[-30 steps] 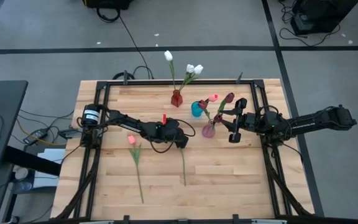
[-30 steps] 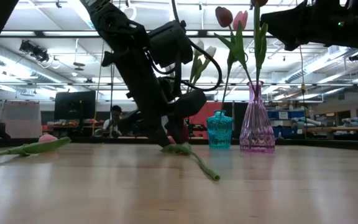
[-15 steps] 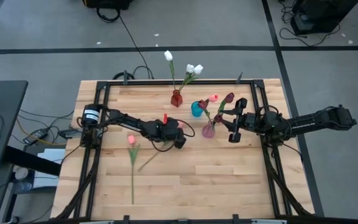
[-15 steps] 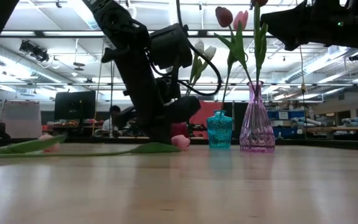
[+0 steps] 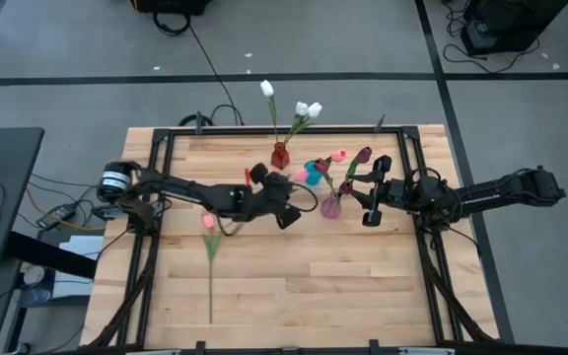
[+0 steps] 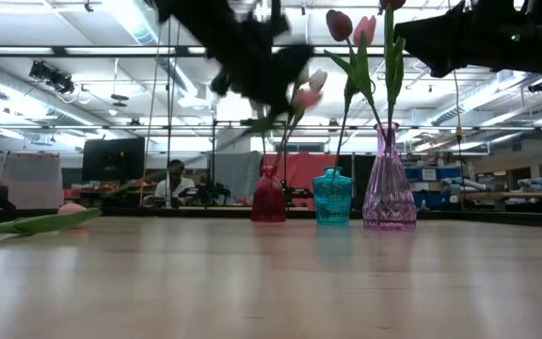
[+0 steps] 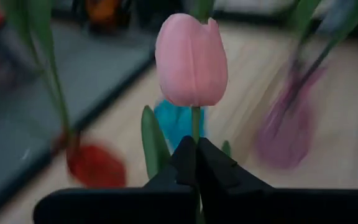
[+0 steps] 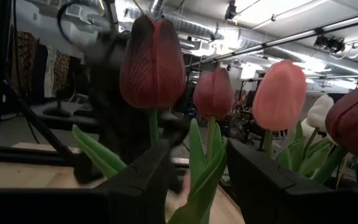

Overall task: Sort flowers into vase by color
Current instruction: Put the right pink tulip into the blue vase

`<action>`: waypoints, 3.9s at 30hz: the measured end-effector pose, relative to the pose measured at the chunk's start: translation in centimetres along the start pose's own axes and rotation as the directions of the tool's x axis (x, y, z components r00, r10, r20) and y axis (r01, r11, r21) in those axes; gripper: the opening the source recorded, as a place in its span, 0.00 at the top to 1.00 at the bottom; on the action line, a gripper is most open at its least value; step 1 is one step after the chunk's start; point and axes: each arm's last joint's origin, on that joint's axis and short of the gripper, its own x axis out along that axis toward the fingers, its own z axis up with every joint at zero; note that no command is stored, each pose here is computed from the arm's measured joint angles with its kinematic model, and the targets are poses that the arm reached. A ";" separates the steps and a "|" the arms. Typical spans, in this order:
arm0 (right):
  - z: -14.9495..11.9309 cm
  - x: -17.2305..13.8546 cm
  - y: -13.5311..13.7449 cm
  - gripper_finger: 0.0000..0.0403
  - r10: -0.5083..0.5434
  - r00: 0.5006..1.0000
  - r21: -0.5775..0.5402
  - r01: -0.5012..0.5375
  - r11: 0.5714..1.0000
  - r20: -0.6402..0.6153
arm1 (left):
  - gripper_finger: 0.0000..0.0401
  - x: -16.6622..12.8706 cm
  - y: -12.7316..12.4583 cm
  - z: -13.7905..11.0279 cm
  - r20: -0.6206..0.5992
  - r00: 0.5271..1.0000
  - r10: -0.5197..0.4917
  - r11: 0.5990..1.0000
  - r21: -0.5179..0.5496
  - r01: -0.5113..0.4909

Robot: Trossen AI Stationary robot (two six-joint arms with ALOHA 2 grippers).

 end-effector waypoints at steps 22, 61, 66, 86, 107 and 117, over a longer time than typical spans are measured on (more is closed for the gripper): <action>1.6 -1.0 -0.4 0.55 -0.010 0.996 0.011 0.009 1.000 0.089 | 0.98 -4.3 4.2 1.0 0.730 0.665 -0.158 0.965 -0.029 0.261; 2.4 -4.2 -0.9 0.54 0.052 0.998 -0.058 -0.050 0.997 0.037 | 0.99 5.9 5.9 5.0 0.941 0.325 -0.097 0.960 0.003 0.279; 2.4 -4.1 -0.9 0.54 0.052 0.998 -0.065 -0.050 0.997 0.032 | 0.99 7.5 5.7 4.8 0.937 0.338 -0.094 0.952 -0.014 0.304; 2.2 -4.1 -0.9 0.54 0.049 0.999 -0.071 -0.048 0.996 0.019 | 0.99 6.6 5.7 5.8 0.936 0.352 0.018 0.930 -0.145 0.339; 2.2 -4.1 -0.9 0.54 0.047 0.999 -0.071 -0.046 0.996 0.016 | 0.99 6.4 5.5 5.8 0.882 0.471 0.012 0.950 -0.157 0.269; 2.3 -4.1 -0.9 0.54 0.050 0.998 -0.070 -0.048 0.996 0.026 | 0.99 8.2 6.4 2.7 0.808 0.585 -0.067 0.954 -0.120 0.274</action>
